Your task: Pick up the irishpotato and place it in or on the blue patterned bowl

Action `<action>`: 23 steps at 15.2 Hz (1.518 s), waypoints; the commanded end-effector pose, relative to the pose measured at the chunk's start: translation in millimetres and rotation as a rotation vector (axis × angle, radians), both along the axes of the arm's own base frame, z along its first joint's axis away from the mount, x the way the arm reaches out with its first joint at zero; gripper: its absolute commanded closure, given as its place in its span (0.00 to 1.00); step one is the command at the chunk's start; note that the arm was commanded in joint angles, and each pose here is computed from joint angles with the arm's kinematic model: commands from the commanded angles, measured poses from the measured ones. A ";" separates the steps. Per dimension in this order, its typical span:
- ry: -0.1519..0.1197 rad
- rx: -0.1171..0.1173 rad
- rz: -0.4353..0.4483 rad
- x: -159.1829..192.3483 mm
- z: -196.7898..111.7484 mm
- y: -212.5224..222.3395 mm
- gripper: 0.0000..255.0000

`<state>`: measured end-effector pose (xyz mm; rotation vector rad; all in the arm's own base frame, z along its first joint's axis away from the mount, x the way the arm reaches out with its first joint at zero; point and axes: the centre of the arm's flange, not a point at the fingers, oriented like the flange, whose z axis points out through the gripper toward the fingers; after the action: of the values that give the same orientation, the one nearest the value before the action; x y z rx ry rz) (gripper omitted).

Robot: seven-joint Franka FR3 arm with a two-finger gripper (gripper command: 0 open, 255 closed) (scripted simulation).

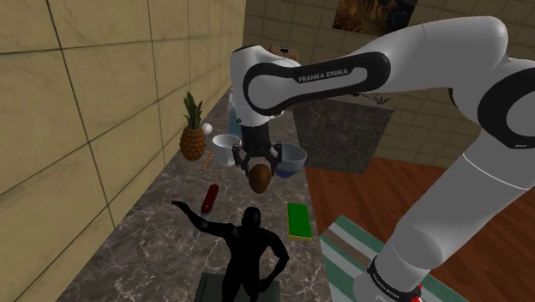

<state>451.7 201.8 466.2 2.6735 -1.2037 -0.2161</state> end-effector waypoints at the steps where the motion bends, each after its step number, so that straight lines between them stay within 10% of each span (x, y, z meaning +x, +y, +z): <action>1: 0.000 0.000 0.000 -0.3 11.5 -0.9 1.00; 9: 0.000 0.000 0.000 -0.3 50.0 -0.9 1.00; 23: 0.000 0.000 0.000 68.2 52.7 -172.6 1.00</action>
<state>513.6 40.7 518.8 2.6730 -1.2051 -0.2164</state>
